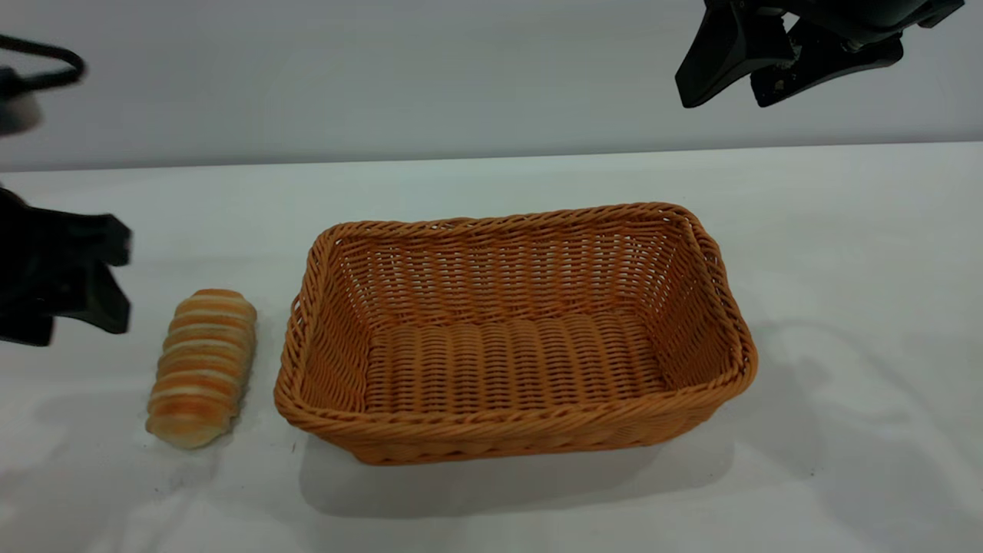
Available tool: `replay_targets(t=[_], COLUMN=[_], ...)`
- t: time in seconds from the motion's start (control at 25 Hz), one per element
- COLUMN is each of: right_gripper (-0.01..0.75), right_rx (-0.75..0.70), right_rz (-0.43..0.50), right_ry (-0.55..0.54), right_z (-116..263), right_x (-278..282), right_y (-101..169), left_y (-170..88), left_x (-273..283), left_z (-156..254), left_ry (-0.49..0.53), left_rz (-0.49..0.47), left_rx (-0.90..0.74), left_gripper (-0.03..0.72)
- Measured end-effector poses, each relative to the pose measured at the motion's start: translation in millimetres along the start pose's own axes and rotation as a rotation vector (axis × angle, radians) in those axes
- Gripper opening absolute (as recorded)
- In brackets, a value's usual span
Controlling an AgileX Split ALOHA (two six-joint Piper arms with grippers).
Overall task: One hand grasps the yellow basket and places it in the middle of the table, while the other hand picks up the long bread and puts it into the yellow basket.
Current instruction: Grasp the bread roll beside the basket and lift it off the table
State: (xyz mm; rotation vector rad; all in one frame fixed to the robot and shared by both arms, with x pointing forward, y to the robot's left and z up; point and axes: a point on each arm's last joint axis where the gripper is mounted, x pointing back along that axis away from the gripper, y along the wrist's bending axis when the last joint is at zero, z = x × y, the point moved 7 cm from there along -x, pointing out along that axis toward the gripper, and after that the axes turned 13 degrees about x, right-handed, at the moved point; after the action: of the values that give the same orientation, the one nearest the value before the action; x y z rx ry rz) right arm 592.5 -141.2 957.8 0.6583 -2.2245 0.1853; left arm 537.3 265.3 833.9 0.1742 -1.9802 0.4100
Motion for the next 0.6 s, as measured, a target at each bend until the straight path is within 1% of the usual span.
replay_targets(t=[0.2,0.28,0.6], right_gripper=[0.561,0.561,0.561], right_rx=[0.007,0.011,0.033], right_rz=[-0.005,-0.006,-0.007], right_ry=[0.007,0.008,0.010], right_z=[1,1,2], right_x=[0,0,0], right_y=[1,1,1], left_y=[-5,-7,-32], left_x=[-35,-50,-106], left_z=[-12,-13,-10], left_ry=[0.009,0.027,0.087], left_rz=[-0.009,-0.018,-0.021], left_rx=[0.021,0.034,-0.012], left_gripper=[0.540,0.540,0.540])
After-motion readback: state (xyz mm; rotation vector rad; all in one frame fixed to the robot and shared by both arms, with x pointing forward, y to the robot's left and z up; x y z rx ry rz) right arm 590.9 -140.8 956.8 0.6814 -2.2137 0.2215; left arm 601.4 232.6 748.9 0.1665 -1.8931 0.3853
